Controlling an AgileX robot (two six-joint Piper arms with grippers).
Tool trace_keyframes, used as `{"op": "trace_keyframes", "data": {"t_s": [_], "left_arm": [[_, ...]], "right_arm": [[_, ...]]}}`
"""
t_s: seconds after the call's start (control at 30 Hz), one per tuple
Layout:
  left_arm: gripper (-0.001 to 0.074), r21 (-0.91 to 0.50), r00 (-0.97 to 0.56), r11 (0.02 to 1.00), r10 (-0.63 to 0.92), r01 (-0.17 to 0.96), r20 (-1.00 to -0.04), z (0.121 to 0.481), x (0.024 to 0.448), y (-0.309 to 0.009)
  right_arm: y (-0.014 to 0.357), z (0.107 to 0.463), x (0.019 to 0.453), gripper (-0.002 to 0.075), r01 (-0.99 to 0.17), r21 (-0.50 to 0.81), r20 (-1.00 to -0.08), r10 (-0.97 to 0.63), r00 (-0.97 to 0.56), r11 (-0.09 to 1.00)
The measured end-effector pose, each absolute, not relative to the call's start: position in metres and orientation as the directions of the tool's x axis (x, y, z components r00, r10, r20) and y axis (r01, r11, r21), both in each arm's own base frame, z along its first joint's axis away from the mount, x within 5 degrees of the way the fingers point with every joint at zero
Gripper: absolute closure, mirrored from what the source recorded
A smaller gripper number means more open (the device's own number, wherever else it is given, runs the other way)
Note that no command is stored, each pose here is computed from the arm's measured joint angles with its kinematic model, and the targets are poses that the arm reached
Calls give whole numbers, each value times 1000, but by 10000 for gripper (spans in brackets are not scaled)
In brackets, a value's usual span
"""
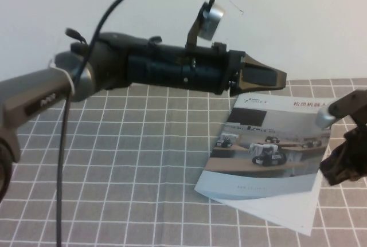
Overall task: Close book
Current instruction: 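Close the open booklet and leave it lying on the table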
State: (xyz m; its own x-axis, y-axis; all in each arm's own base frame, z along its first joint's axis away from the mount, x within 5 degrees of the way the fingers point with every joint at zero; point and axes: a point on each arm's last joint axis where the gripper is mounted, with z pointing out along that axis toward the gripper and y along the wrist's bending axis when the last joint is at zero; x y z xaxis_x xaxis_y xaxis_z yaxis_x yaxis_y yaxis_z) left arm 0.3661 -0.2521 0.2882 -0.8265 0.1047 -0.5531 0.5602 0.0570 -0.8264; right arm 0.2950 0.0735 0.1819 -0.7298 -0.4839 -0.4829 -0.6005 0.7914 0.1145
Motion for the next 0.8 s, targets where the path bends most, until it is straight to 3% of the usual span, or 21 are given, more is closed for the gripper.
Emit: {"op": "trace_keyframes", "data": {"t_s": [0.27,0.4,0.6,0.8], "left_arm": [[738,-599,-625,180,254,780,-738,347,349,-213],[738,-471,-574,348,310,810,-758,371,342,-179],[738,-255,-554,626,343,737,-759,405,330,-120],[738,-122,-536,848,208,516,-818,422,309,-65]], "right_arm": [[64,279,256,729,-637,-82,-652,-525,-547,766],[58,329,225,729,-640,-198,-711,-558,-428,743],[42,362,172,729,-578,-296,-699,-585,-411,760],[23,354,133,729,-451,-295,-666,-520,-535,842]]}}
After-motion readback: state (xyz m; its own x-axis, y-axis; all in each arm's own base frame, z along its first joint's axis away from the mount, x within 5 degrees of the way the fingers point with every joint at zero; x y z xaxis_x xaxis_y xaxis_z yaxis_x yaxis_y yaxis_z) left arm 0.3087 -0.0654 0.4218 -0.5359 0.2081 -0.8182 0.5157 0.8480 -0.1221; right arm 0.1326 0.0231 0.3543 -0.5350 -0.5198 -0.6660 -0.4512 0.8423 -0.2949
